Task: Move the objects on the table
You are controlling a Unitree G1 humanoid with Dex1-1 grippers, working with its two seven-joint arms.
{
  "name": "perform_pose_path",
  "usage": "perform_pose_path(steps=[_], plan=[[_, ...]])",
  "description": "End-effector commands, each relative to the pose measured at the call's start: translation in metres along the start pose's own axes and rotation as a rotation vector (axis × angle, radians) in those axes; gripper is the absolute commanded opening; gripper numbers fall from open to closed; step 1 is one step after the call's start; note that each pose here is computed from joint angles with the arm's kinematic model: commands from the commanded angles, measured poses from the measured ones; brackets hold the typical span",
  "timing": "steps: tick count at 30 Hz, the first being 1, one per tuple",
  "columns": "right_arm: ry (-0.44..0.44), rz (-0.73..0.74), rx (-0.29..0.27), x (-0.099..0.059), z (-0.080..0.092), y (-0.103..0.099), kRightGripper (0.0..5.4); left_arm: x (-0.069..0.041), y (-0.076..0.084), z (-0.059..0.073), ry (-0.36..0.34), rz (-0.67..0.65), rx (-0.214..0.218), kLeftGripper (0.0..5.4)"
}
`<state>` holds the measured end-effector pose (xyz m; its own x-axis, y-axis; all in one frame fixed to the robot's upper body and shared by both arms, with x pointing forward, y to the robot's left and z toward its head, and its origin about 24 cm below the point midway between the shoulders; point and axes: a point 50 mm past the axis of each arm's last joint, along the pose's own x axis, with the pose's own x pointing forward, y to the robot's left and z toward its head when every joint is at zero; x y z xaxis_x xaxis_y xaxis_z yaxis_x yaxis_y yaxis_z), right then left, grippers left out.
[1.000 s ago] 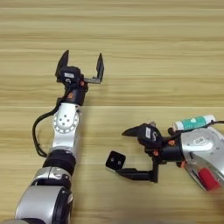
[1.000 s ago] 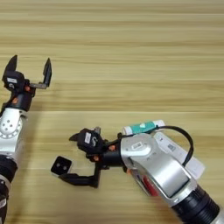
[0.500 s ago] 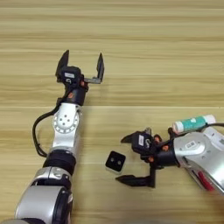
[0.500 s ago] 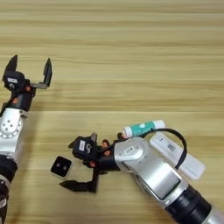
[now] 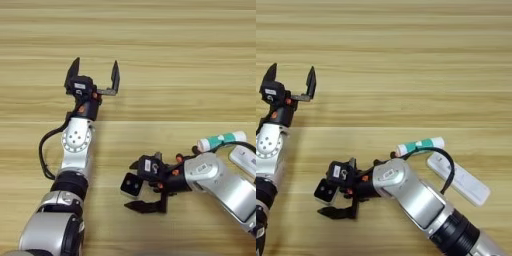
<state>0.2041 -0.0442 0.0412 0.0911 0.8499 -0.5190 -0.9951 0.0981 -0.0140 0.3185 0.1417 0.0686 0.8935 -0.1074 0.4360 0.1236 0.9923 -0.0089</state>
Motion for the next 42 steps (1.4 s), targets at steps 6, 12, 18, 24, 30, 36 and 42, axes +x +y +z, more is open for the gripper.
perform_pose_path(steps=[6, 12, 18, 24, 30, 36, 42], plan=[[0.029, -0.035, 0.038, 0.005, -0.002, -0.006, 3.36, 0.005, -0.002, 0.002, -0.003, -0.005, -0.004, 5.40], [0.017, -0.035, 0.035, 0.004, -0.001, -0.006, 2.73, 0.005, -0.001, 0.002, -0.002, -0.005, -0.004, 5.40], [0.000, -0.047, 0.034, 0.003, 0.001, -0.008, 2.48, 0.005, -0.001, 0.002, -0.002, -0.005, -0.005, 5.40], [-0.026, -0.069, 0.042, 0.000, 0.004, -0.012, 2.48, 0.005, -0.002, 0.002, -0.001, -0.005, -0.005, 5.40], [-0.042, -0.081, 0.042, -0.003, 0.006, -0.013, 2.48, 0.005, -0.001, 0.002, 0.000, -0.006, -0.004, 5.40], [-0.085, -0.123, 0.027, -0.018, 0.015, -0.021, 2.48, 0.005, -0.001, 0.001, 0.002, -0.010, -0.002, 5.40], [-0.107, -0.155, 0.002, -0.038, 0.021, -0.026, 2.48, 0.005, -0.001, 0.001, 0.003, -0.014, -0.001, 5.40]])
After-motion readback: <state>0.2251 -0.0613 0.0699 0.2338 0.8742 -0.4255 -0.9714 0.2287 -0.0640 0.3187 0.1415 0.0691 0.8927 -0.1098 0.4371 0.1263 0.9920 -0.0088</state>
